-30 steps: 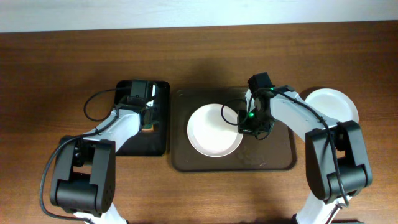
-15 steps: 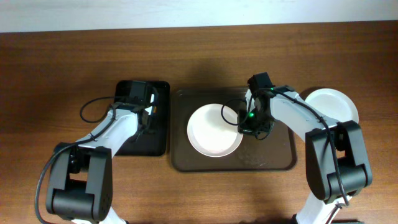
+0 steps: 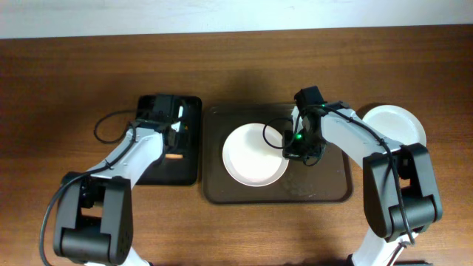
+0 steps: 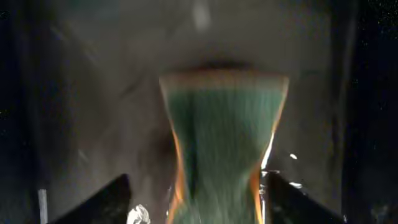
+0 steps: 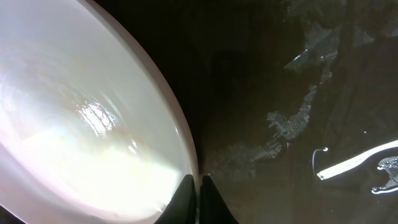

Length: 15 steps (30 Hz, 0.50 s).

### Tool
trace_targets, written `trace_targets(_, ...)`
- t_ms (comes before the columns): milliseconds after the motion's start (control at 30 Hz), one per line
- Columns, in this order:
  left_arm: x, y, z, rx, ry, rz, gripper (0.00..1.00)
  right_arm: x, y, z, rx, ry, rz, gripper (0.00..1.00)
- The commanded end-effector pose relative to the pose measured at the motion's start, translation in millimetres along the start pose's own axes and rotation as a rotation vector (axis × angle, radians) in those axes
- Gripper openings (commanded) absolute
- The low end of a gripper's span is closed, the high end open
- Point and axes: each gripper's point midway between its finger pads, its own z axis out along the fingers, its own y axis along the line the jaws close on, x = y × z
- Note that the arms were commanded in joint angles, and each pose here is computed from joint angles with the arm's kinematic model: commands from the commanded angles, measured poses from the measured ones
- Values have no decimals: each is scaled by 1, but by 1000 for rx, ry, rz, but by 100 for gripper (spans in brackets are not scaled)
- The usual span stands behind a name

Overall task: Clean dirty plates on tray and stack at the side
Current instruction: 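Return the sponge to the small black tray with the left gripper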

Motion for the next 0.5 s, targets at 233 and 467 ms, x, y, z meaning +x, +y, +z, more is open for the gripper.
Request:
trace_targets(233, -47, -9, -11, 54, -167, -15, 76, -2, 2, -9, 1, -26, -15, 4)
trace_targets(467, -31, -13, 17, 60, -91, -5, 79, -2, 2, -9, 1, -26, -15, 4)
